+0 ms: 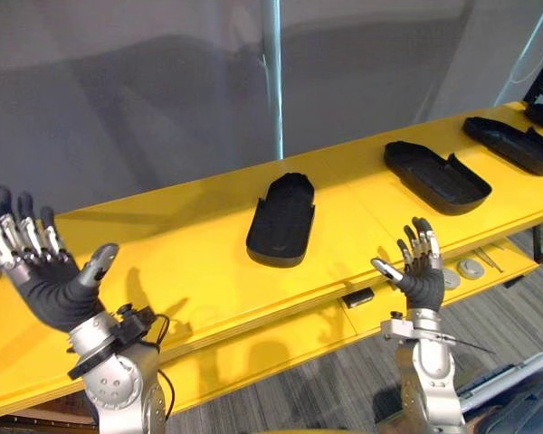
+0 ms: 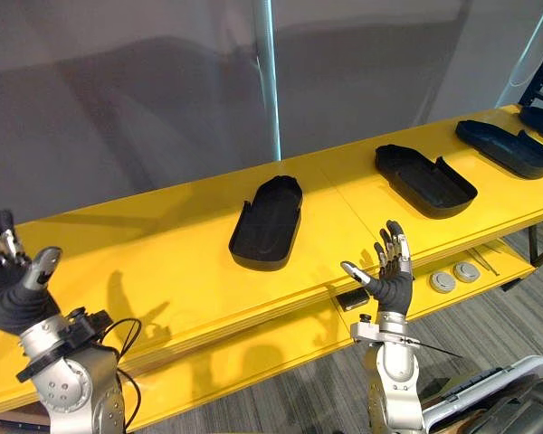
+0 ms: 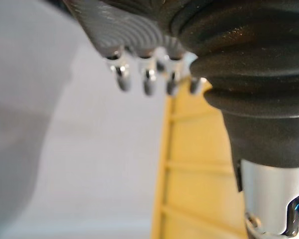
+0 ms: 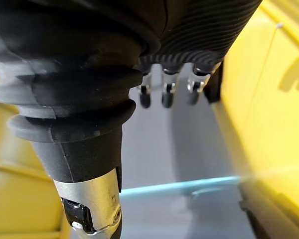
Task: Walk over and take plastic housings, then place them on the shelf
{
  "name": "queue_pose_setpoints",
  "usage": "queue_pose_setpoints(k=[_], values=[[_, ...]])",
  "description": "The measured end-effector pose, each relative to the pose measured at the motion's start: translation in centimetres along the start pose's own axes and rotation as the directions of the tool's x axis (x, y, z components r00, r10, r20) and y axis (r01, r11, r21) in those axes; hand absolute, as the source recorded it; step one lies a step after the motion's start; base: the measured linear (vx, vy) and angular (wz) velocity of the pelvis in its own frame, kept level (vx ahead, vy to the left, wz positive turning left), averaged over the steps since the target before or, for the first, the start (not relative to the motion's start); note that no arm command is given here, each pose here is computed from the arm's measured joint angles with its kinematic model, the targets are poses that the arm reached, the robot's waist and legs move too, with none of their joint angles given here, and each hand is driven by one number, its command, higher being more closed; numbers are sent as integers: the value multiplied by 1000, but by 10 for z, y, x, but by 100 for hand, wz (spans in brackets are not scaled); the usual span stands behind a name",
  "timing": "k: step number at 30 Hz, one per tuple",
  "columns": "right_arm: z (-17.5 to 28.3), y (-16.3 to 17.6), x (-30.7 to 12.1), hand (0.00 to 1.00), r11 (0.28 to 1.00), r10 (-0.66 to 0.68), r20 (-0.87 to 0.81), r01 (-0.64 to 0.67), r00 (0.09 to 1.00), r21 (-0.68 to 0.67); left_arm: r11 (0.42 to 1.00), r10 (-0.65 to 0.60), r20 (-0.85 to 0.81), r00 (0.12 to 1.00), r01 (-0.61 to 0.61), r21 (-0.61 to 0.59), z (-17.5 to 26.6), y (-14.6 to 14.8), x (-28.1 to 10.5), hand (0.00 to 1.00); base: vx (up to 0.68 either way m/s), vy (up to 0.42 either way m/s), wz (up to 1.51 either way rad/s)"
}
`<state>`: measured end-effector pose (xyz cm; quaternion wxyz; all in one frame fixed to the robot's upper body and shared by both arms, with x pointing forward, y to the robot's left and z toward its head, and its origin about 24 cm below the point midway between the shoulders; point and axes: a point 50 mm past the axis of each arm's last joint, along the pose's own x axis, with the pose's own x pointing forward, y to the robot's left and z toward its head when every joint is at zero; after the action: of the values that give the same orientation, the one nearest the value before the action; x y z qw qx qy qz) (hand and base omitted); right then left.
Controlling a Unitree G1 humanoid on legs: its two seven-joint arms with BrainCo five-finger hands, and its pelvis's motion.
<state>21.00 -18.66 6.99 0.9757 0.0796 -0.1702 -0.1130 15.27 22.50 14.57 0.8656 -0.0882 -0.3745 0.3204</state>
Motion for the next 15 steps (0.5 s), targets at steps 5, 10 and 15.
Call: queue_pose_setpoints(k=[5, 10, 15], values=[[4, -1, 2, 0, 998, -61, 43, 60, 997, 19, 997, 77, 55, 996, -78, 18, 6, 12, 2, 0, -11, -4, 10], [1, -4, -1, 0, 998, -66, 27, 66, 997, 15, 997, 75, 56, 996, -77, 19, 6, 12, 2, 0, 0, 0, 0], [-1, -22, -8, 0, 985, -103, 1, 101, 995, 142, 993, 99, 30, 995, -101, 57, 1, 15, 2, 0, -53, 22, 4]])
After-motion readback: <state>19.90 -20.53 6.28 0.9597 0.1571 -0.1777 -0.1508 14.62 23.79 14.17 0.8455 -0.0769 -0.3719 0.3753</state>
